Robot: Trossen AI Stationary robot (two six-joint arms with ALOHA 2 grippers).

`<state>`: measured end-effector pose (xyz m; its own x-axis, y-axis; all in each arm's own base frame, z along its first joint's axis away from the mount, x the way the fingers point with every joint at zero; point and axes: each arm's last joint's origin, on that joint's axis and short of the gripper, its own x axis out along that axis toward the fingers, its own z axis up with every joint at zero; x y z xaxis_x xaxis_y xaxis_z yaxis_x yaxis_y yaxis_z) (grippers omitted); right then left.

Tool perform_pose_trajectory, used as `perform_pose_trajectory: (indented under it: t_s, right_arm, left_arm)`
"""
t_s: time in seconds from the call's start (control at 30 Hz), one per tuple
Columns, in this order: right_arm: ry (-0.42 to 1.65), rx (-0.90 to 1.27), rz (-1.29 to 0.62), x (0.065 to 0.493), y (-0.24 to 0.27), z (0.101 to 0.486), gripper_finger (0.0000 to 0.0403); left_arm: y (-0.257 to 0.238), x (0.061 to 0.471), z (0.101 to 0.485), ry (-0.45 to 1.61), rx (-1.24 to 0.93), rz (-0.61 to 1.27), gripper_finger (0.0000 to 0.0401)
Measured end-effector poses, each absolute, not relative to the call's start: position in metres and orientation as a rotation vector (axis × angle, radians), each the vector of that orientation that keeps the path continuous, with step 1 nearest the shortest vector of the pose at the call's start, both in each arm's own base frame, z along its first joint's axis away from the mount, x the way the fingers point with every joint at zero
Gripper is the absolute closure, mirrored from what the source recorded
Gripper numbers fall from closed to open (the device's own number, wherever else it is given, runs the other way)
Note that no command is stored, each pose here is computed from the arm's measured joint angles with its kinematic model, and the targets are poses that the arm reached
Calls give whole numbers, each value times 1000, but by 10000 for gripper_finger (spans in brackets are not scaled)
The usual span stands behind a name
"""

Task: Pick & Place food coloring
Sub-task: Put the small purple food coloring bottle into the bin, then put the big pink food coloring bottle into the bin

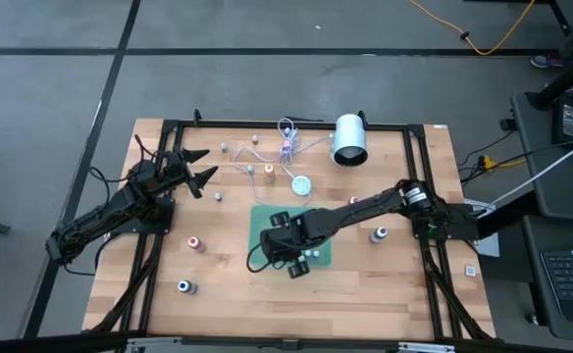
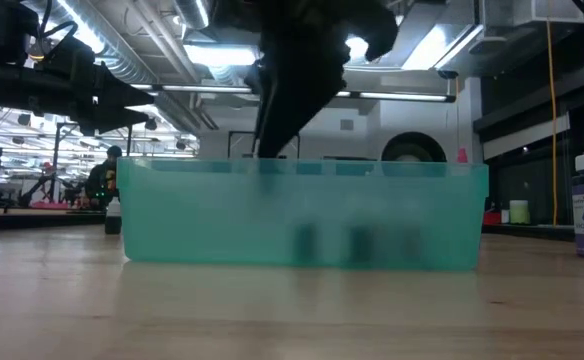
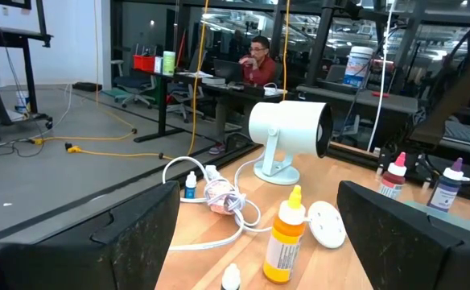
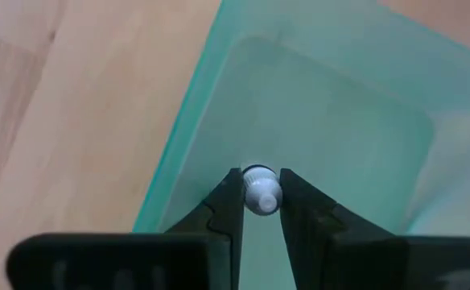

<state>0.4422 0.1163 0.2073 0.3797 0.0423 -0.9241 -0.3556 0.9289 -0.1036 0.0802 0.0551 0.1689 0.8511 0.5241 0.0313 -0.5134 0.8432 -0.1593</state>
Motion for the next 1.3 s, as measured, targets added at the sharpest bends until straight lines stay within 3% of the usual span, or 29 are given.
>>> perform_pose_trajectory:
  t_s: [0.47,0.77,1.3]
  right_arm:
    - [1179,-288,255,437,115,180,332]
    - [1176,-257,280,437,116,180,302]
    - [1183,-256,279,436,116,180,309]
  left_arm:
    - [55,80,169,-74,-148,548,68]
    - [55,80,169,-74,-148,548,68]
    - [55,80,169,-74,-147,549,68]
